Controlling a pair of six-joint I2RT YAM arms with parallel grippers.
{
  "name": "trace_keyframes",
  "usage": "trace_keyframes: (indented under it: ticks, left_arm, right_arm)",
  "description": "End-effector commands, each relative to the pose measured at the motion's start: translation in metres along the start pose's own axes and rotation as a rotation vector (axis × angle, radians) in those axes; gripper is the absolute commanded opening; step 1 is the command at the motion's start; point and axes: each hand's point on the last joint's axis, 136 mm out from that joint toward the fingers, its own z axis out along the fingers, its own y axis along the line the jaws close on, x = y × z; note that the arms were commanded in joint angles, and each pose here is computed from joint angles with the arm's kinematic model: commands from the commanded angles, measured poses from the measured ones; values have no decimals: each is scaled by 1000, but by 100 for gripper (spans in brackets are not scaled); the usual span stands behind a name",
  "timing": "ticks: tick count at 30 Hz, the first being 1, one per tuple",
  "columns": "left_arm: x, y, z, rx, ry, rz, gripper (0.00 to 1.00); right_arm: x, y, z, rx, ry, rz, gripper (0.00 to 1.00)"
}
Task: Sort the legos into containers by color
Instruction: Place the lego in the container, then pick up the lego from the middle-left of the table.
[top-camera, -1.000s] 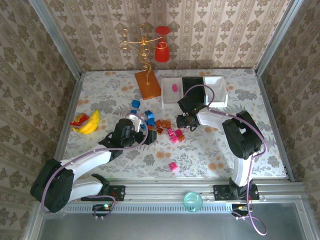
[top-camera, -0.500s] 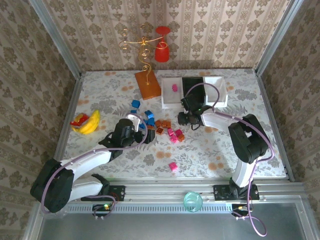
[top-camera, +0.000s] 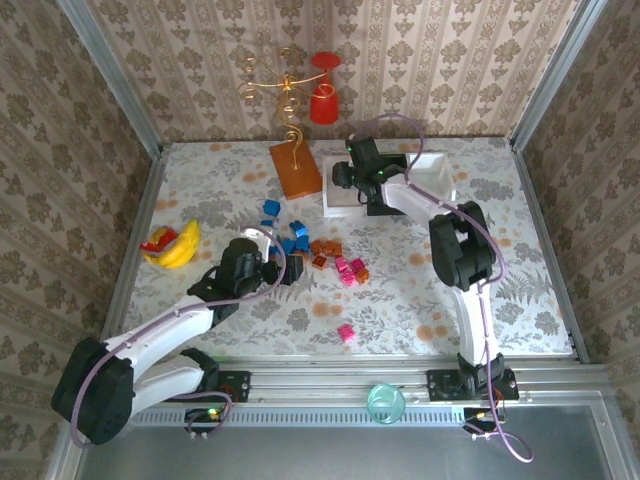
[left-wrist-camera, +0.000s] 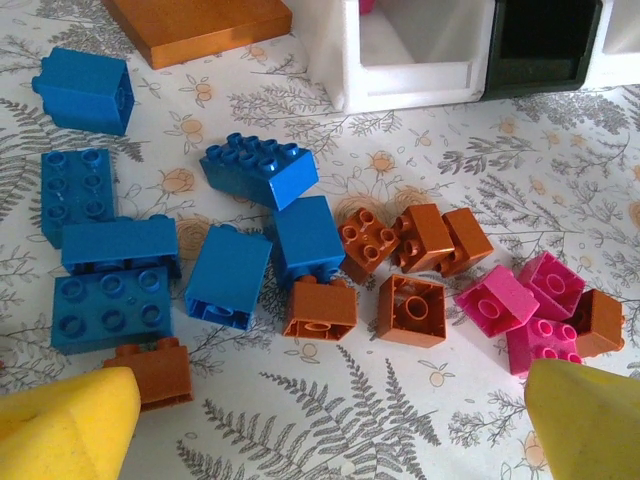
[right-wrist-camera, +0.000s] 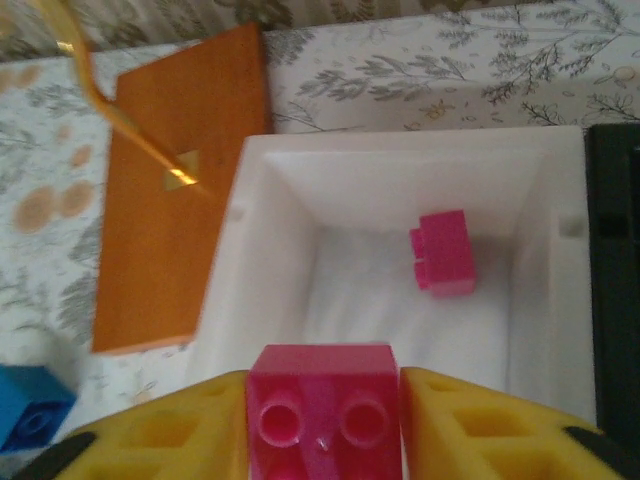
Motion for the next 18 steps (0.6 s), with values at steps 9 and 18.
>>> trace_keyframes:
  ticks: [9, 18]
  left_arm:
    - [12, 26, -12, -84, 55, -69, 100]
    - [36, 84, -21, -259, 151, -221, 97]
  right_arm:
    - [-20, 24, -82, -171, -36, -15, 64]
    - [106, 1, -158, -151, 101, -86, 70]
